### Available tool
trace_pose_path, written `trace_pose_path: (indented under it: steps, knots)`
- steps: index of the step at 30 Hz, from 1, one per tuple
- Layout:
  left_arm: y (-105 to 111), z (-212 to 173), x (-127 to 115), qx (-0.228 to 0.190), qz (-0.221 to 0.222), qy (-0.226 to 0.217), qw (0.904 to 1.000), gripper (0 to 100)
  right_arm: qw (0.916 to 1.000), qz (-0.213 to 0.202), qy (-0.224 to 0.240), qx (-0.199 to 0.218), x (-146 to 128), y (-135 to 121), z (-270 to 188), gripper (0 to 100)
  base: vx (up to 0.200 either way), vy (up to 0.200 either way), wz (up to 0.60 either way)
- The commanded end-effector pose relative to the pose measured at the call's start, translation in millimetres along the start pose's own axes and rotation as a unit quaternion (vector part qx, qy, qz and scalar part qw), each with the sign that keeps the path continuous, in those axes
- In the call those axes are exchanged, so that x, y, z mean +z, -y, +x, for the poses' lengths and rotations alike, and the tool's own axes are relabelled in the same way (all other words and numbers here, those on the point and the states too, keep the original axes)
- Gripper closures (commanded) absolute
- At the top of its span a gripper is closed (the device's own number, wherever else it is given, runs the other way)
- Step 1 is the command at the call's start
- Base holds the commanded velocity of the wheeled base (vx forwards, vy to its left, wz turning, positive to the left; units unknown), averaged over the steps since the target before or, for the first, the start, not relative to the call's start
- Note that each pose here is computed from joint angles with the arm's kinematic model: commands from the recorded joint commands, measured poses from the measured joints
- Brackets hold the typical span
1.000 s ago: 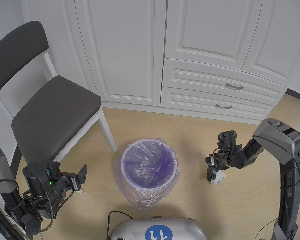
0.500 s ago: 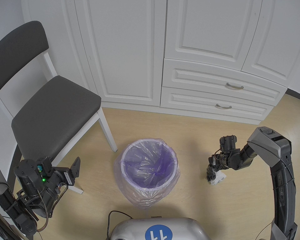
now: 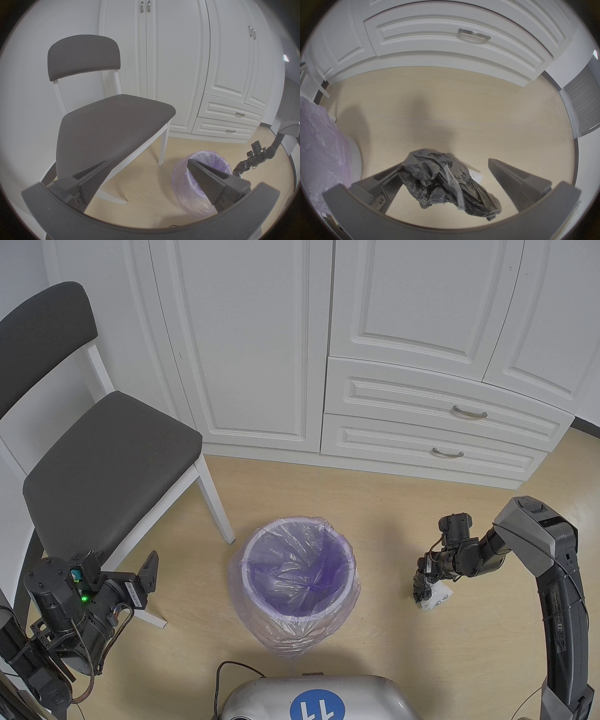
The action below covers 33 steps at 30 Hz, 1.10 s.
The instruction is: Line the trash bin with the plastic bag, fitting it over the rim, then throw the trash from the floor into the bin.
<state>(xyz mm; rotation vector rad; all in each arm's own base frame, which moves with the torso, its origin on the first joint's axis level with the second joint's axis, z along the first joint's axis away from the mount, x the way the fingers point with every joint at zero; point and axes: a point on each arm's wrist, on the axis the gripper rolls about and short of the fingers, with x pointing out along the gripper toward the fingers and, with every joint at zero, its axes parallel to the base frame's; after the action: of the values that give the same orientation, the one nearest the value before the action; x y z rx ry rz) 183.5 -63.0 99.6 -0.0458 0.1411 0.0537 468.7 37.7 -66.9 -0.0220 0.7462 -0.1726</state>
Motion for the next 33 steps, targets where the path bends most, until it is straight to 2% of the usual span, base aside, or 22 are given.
trace_pose_path:
  steps: [1,4,5,20,24,27,33]
  knots:
    - [-1,-4,-2,0.0,0.002,-0.005,1.0,0,0.9999,0.011,-0.007,0.011,0,0,2,0,0.0,0.0,0.0]
    - [-2,-3,-2,0.0,0.002,-0.005,1.0,0,0.9994,0.02,-0.014,0.024,2,0,2,0,0.0,0.0,0.0]
    - [-2,-4,-2,0.0,0.002,-0.004,1.0,0,0.9992,0.022,-0.018,0.028,2,0,2,100,0.0,0.0,0.0]
    - [-2,-3,-2,0.001,0.002,-0.005,1.0,0,0.9991,0.021,-0.016,0.033,2,-4,-1,100,0.0,0.0,0.0]
    - [-2,-4,-2,0.001,0.002,-0.004,1.0,0,0.9988,-0.004,-0.031,0.038,-1,-3,-20,100,0.0,0.0,0.0]
    - [-2,-4,-1,0.001,0.001,-0.004,1.0,0,0.9976,-0.029,-0.029,0.056,2,-1,-35,100,0.0,0.0,0.0]
    - [-3,-5,1,0.01,-0.002,0.002,0.9999,0,0.9951,-0.037,-0.015,0.09,17,-1,-77,100,0.0,0.0,0.0]
